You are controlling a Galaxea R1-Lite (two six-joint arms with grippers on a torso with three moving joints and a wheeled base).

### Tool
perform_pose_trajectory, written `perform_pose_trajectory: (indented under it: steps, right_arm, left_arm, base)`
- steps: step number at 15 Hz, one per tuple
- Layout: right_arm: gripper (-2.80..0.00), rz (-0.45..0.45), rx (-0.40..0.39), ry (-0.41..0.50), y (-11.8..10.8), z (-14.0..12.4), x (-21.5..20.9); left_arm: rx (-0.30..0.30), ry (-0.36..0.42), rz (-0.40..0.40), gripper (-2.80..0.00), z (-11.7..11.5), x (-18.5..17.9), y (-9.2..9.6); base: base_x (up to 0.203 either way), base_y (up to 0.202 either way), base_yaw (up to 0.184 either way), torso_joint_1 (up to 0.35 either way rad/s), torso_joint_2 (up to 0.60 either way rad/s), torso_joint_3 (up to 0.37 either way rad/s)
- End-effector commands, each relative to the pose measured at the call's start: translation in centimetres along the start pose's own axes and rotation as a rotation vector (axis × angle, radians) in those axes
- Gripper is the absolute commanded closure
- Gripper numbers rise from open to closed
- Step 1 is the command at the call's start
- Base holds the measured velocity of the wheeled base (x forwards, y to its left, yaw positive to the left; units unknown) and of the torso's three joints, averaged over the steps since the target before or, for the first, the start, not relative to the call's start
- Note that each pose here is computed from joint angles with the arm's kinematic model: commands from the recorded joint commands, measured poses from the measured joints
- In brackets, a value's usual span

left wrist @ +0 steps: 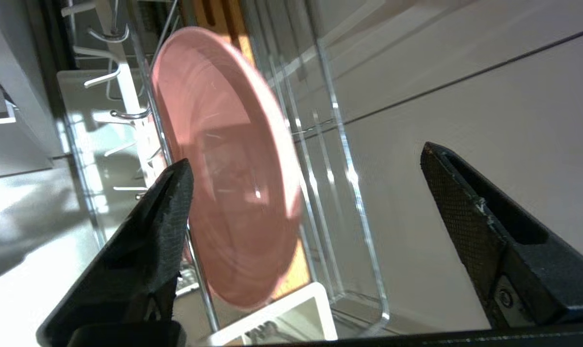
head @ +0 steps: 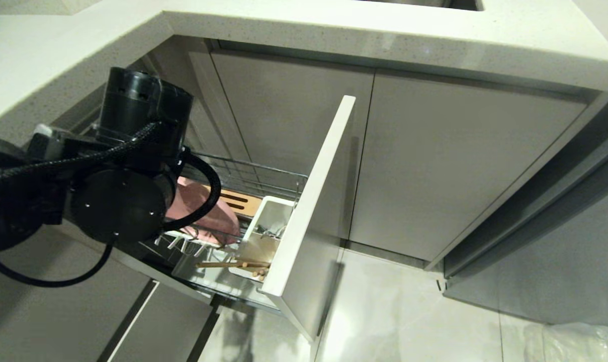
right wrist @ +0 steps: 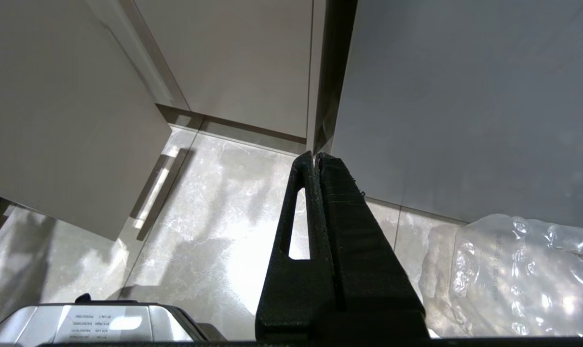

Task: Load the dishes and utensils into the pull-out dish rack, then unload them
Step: Pick up the bowl and place it in the cupboard

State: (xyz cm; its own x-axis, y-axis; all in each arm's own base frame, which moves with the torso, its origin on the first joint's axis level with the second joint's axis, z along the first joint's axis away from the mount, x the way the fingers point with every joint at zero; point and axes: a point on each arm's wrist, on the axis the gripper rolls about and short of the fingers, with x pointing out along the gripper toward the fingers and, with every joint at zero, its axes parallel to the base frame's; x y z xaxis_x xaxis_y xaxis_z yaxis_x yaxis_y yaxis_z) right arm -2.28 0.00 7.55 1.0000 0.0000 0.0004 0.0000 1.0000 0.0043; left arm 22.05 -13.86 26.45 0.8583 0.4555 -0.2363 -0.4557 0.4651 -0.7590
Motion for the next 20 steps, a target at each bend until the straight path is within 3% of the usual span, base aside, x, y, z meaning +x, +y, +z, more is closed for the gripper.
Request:
perform_pose_trajectory:
  steps: [1, 2, 5, 8, 12, 14, 16, 18, 19, 20]
  right_arm:
    - [0.00, 0.000, 0.000, 0.000, 0.0, 0.0, 0.0]
    - [0.00, 0.000, 0.000, 0.000, 0.0, 0.0, 0.0]
    - [0.00, 0.000, 0.000, 0.000, 0.0, 0.0, 0.0]
    - [0.00, 0.000, 0.000, 0.000, 0.0, 0.0, 0.0]
    - [0.00, 0.000, 0.000, 0.000, 0.0, 0.0, 0.0]
    - [0.00, 0.000, 0.000, 0.000, 0.0, 0.0, 0.0]
    - [0.00, 0.000, 0.000, 0.000, 0.0, 0.0, 0.0]
    - [0.00, 0.000, 0.000, 0.000, 0.0, 0.0, 0.0]
    - [0.00, 0.000, 0.000, 0.000, 0.0, 0.0, 0.0]
    - [0.00, 0.000, 0.000, 0.000, 0.0, 0.0, 0.0]
  left_arm:
    - [-0.042, -0.002, -0.025, -0.87, 1.5, -1.1, -0.1]
    - [-0.045, 0.003, -0.033, 0.00, 2.1, -1.6, 0.0]
    - [-0.043, 0.034, -0.067, 0.00, 3.8, -3.4, -0.3]
    - [-0.042, 0.046, -0.135, 0.00, 5.9, -5.1, -2.0]
    - [0.022, 0.045, -0.239, 0.00, 8.9, -7.3, -4.8]
    - [0.123, 0.037, -0.279, 0.00, 10.2, -8.0, -5.7]
    - [0.325, 0.027, -0.271, 0.00, 11.5, -8.5, -5.4]
    - [0.448, 0.032, -0.229, 0.00, 13.3, -9.0, -4.1]
    - [0.533, 0.037, -0.183, 0.00, 13.8, -9.1, -3.2]
    - [0.581, 0.028, -0.134, 0.00, 14.6, -9.0, -2.7]
  base:
    - [0.000, 0.000, 0.000, 0.000, 0.00, 0.000]
    - [0.000, 0.000, 0.000, 0.000, 0.00, 0.000]
    - [0.000, 0.000, 0.000, 0.000, 0.00, 0.000]
    - [0.000, 0.000, 0.000, 0.000, 0.00, 0.000]
    - [0.000, 0.000, 0.000, 0.000, 0.00, 0.000]
    - [0.000, 0.000, 0.000, 0.000, 0.00, 0.000]
    - [0.000, 0.000, 0.000, 0.000, 0.00, 0.000]
    - [0.000, 0.000, 0.000, 0.000, 0.00, 0.000]
    - [0.000, 0.000, 0.000, 0.000, 0.00, 0.000]
    - [0.000, 0.000, 0.000, 0.000, 0.00, 0.000]
